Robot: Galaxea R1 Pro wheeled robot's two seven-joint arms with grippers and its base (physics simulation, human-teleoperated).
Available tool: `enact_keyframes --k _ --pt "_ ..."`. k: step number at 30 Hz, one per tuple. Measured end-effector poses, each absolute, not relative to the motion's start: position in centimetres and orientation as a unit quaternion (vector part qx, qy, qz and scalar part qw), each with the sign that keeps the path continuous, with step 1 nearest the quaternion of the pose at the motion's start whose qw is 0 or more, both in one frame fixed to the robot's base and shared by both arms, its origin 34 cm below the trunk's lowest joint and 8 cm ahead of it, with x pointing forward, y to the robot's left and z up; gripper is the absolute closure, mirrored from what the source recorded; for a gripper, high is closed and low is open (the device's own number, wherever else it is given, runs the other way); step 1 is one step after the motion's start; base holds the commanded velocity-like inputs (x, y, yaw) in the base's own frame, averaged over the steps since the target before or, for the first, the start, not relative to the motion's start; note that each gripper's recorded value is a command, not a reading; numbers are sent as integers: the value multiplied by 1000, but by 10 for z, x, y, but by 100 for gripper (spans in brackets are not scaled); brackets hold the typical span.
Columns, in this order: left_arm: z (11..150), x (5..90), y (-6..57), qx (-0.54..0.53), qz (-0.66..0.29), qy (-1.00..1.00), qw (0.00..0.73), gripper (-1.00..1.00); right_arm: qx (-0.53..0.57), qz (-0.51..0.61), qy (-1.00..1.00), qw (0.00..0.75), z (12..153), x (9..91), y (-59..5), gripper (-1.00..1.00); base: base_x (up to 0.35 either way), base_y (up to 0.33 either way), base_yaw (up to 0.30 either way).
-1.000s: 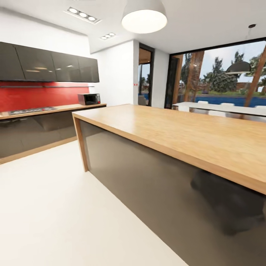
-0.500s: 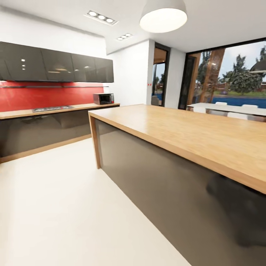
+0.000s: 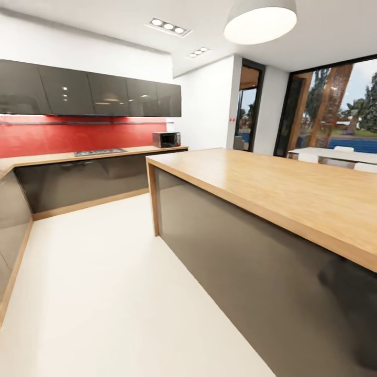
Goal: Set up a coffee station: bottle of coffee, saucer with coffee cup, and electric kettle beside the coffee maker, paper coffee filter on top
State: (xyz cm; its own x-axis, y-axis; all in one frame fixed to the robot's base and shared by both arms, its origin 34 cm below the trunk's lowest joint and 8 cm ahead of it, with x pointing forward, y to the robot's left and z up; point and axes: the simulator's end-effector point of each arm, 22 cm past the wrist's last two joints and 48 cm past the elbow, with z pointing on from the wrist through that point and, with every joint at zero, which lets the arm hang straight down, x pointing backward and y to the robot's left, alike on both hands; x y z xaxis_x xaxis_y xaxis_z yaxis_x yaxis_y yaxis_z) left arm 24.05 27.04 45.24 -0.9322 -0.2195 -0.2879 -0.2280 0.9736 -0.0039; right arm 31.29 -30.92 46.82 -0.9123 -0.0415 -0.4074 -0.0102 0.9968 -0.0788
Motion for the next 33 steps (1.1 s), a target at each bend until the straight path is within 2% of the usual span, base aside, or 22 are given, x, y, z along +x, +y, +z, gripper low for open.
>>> enact_keyframes --k 23,33 --pt "452 240 271 -113 15 983 145 -100 -13 -37 977 210 468 313 -309 -100 0 0 240" --pt "452 240 270 -113 15 983 144 -100 -13 -38 977 210 468 313 -310 -100 114 -112 115"
